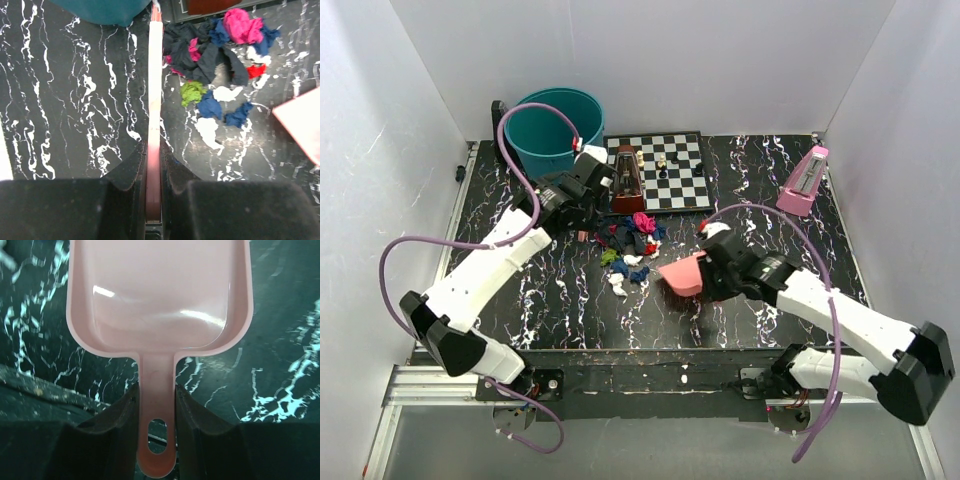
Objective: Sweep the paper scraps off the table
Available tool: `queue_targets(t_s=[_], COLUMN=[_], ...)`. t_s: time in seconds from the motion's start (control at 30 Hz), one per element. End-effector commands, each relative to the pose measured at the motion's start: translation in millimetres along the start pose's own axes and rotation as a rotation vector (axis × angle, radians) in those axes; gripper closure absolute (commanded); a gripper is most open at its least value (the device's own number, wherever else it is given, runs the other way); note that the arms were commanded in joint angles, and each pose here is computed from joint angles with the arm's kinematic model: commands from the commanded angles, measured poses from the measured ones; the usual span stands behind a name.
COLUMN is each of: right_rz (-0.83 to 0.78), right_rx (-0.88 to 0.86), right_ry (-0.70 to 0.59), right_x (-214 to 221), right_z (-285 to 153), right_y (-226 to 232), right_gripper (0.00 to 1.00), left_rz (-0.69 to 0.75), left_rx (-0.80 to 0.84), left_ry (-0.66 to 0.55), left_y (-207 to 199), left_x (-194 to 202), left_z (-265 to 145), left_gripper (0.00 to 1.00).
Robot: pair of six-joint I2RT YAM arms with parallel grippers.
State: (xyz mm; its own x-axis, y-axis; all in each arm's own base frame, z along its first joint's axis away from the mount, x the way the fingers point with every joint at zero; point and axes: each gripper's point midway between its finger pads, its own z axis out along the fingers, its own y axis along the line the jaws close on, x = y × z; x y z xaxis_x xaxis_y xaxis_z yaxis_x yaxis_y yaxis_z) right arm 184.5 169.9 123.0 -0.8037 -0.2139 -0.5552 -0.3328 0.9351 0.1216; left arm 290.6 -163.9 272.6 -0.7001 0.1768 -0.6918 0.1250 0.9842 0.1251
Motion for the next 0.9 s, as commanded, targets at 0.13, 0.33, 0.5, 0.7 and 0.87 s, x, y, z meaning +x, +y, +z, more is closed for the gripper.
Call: queue_targets(t_s=[0.13,0.33,0.5,0.7,0.87], right_rz=[-0.221,-0.254,-0.262,-0.265,-0.297], right_rx=[-0.111,-0.254,-0.255,-0.227,-0.198], right_ry=[0.091,0.142,0.167,0.166,0.109], right_x=[26.5,45.8,47.3,40.0,23.4], right_z=[-2.4,-9.5,1.7,23.6,40.3], right_y=[40.4,58.8,64.5,71.0,76.4], right_gripper=[0.99,0.99,0.99,0.99,0.99], left_rz=[0.127,0.23,0.286,0.303,0.322], left_rx=[-0.122,-0.172,-0.171,-0.013,0.171], left_ry=[0.007,0.054,0.094,0.162,0.245], left_y=[-1.5,-12.6,-26.8,-54.8,-79.6], left_x=[9.4,5.9,6.6,15.9,36.6], left_z=[62.0,97.7,122.0,124.0,104.1], left_gripper=[1.0,1.0,1.0,1.0,1.0])
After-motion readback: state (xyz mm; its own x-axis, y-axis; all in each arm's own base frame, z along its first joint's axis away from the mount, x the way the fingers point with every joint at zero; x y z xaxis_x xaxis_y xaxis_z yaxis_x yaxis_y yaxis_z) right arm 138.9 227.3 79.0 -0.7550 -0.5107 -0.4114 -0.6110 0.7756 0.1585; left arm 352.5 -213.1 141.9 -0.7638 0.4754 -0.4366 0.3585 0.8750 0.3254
